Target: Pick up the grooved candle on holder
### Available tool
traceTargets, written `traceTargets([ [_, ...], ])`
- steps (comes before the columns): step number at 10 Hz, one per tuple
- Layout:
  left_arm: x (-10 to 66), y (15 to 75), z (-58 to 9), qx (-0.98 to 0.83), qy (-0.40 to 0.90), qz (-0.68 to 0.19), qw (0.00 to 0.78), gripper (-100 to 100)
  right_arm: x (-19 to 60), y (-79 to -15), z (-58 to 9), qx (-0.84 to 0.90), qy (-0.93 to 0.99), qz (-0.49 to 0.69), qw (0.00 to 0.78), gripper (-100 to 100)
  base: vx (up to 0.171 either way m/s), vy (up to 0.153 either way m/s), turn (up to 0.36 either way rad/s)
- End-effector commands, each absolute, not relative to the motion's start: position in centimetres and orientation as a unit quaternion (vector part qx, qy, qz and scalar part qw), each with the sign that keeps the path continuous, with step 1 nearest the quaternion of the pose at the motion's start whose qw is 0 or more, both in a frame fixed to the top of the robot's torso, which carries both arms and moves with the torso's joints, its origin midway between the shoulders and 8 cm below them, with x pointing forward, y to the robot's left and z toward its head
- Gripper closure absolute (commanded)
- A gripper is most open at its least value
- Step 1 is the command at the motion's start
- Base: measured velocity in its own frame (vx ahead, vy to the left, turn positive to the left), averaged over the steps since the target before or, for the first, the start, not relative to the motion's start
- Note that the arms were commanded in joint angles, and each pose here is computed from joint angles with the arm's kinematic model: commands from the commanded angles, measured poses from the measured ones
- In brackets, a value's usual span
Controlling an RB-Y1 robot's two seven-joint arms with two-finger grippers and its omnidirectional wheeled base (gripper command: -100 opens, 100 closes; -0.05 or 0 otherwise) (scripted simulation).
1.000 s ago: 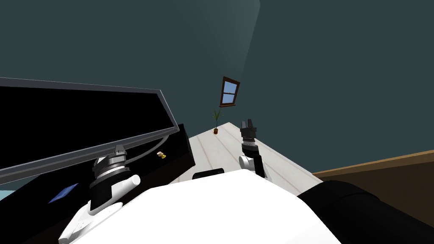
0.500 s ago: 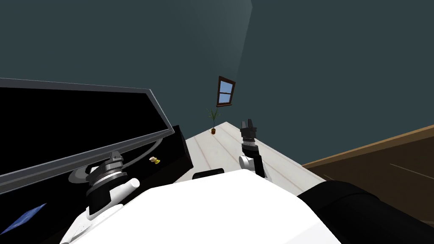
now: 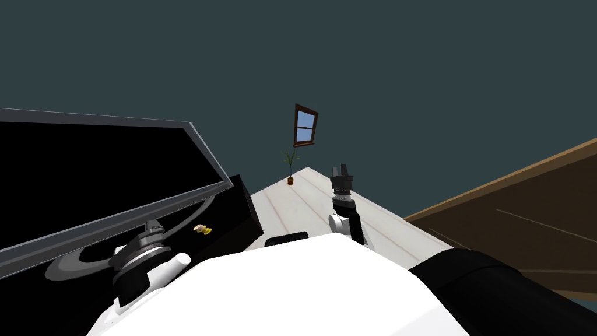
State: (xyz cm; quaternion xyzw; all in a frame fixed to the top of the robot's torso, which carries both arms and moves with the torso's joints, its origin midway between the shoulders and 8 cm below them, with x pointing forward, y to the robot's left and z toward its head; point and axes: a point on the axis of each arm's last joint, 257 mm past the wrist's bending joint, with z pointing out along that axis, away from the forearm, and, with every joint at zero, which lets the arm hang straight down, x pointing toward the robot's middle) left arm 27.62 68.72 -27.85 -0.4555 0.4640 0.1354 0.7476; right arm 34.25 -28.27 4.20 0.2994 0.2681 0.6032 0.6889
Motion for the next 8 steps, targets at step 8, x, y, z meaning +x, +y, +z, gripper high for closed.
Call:
traceTargets([
  [8,19.7,68.5,-39.5,-0.553,0.491,0.201,0.642,-100,34.2,-28.3,4.2,0.299,0.268,0.603,0.689,0,0.042,0.041,-0.153],
])
